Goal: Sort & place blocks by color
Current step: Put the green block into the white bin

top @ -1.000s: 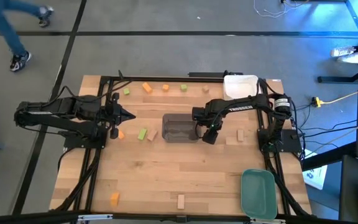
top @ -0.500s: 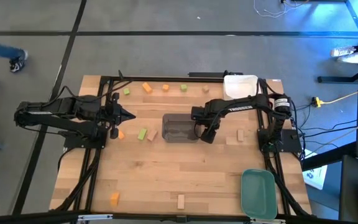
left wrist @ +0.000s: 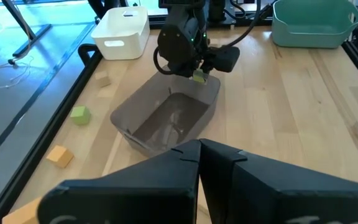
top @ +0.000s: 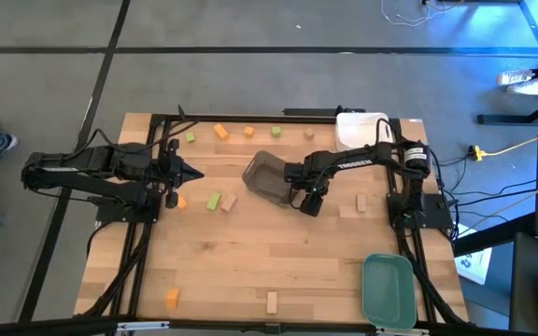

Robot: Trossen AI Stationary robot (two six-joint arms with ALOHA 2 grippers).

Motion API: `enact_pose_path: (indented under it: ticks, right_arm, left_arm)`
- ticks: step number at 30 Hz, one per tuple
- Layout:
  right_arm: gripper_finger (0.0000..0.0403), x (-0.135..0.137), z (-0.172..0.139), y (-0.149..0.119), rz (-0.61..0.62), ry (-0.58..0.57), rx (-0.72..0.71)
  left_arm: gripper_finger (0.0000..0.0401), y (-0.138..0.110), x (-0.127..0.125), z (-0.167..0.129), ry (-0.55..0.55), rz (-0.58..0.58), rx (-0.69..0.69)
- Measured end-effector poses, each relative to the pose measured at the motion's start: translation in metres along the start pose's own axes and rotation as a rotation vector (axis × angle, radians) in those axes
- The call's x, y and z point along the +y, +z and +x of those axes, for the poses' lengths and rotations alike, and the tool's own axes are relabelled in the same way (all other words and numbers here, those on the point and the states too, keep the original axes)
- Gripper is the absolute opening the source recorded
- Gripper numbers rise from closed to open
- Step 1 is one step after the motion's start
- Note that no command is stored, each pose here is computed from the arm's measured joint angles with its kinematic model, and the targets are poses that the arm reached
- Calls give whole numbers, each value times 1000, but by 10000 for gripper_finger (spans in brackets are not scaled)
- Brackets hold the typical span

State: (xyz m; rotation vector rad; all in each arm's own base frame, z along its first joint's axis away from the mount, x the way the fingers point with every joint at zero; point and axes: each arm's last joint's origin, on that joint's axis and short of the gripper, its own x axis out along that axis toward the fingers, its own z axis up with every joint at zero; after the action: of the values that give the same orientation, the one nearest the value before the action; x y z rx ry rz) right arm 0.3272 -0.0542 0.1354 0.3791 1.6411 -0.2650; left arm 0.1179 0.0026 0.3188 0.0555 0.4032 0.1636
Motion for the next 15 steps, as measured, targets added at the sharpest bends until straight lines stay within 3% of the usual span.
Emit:
enact_pose_path:
  ticks: [7,15]
  right_arm:
    - [132,-1,-16,5,4,-72,15]
    - [132,1,-67,16,4,-164,-11]
  left_arm:
    - [0,0,0,0,0,32,0]
    - [0,0,0,0,0,51,0]
